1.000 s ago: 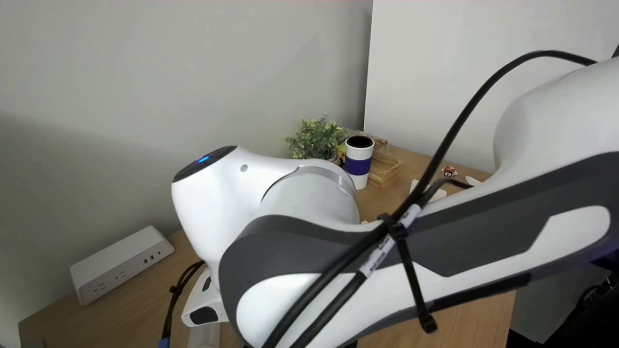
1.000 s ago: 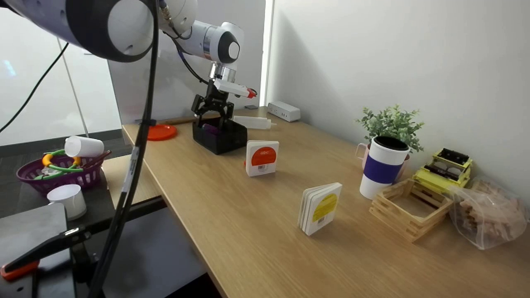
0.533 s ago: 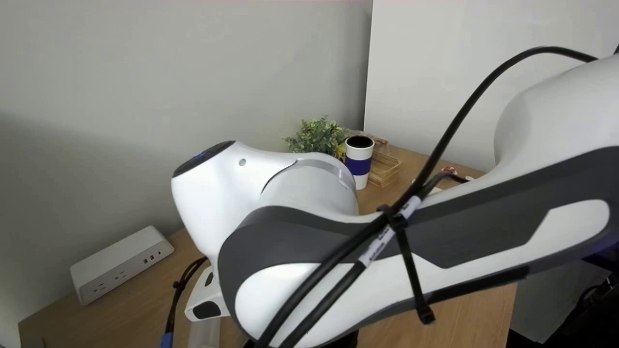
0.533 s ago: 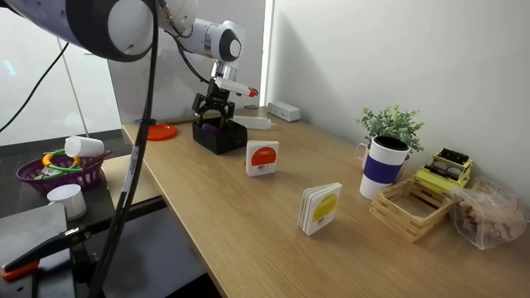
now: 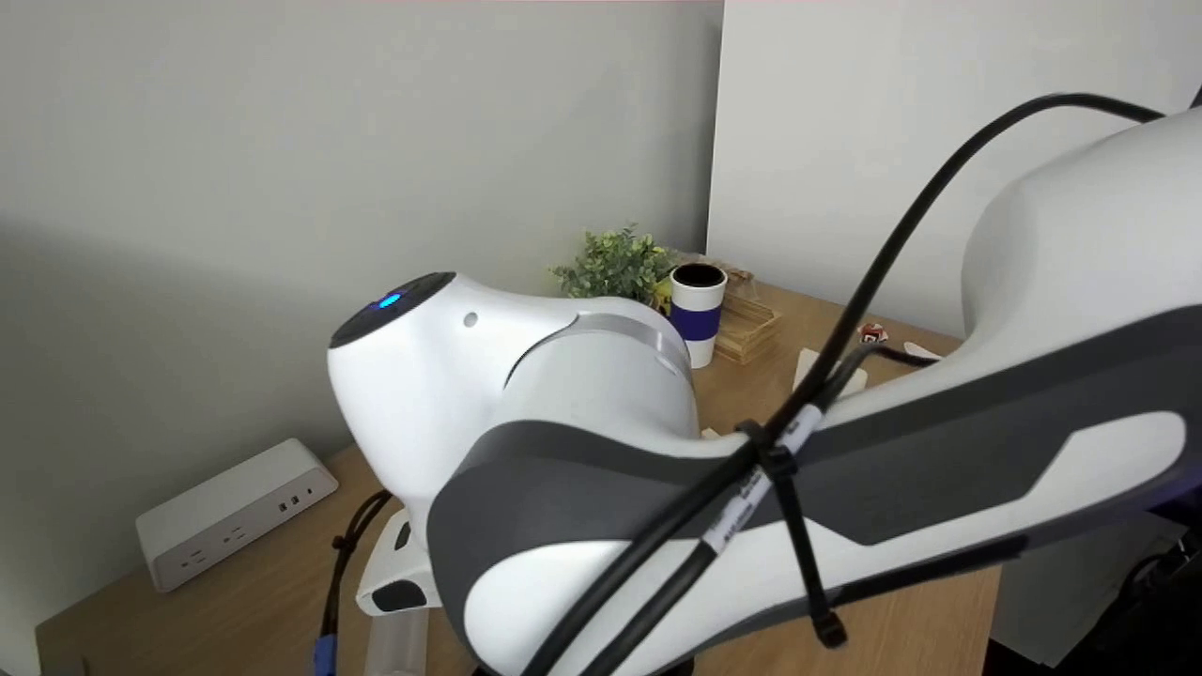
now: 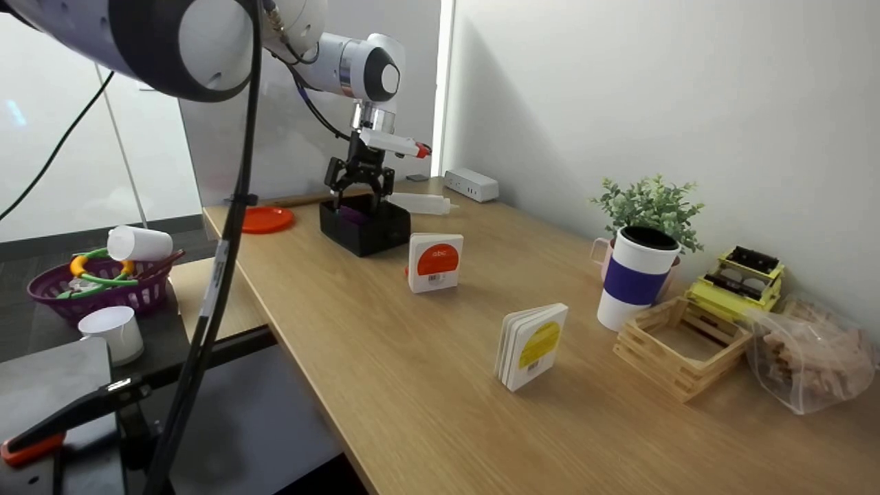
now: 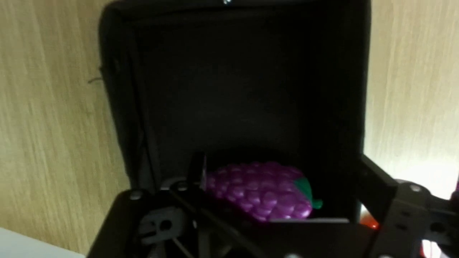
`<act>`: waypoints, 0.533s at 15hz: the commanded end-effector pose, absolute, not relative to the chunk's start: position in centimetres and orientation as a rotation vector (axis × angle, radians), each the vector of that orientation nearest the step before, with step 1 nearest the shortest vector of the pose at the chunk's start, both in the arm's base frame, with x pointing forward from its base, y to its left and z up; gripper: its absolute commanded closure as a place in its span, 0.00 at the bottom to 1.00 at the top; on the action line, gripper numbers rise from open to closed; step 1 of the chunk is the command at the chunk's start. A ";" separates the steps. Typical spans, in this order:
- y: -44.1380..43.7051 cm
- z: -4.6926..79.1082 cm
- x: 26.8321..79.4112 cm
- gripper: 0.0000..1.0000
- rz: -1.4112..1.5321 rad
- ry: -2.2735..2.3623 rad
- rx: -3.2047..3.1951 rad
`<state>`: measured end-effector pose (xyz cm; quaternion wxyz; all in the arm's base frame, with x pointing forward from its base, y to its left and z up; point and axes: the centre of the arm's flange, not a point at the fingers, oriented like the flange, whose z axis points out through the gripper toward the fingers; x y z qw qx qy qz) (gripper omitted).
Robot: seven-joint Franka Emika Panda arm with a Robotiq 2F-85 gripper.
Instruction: Remove the things from the black box and put them on the table
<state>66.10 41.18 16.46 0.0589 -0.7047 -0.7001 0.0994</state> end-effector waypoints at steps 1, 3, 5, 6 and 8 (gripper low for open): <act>40.8 16.5 66.2 0.00 0.248 -2.242 -2.243; 40.9 16.5 66.7 0.00 0.211 -2.297 -2.272; 41.1 16.5 67.1 0.00 0.189 -2.319 -2.294; 41.2 16.6 67.2 0.00 0.185 -2.320 -2.291; 41.4 16.7 67.3 0.00 0.177 -2.316 -2.276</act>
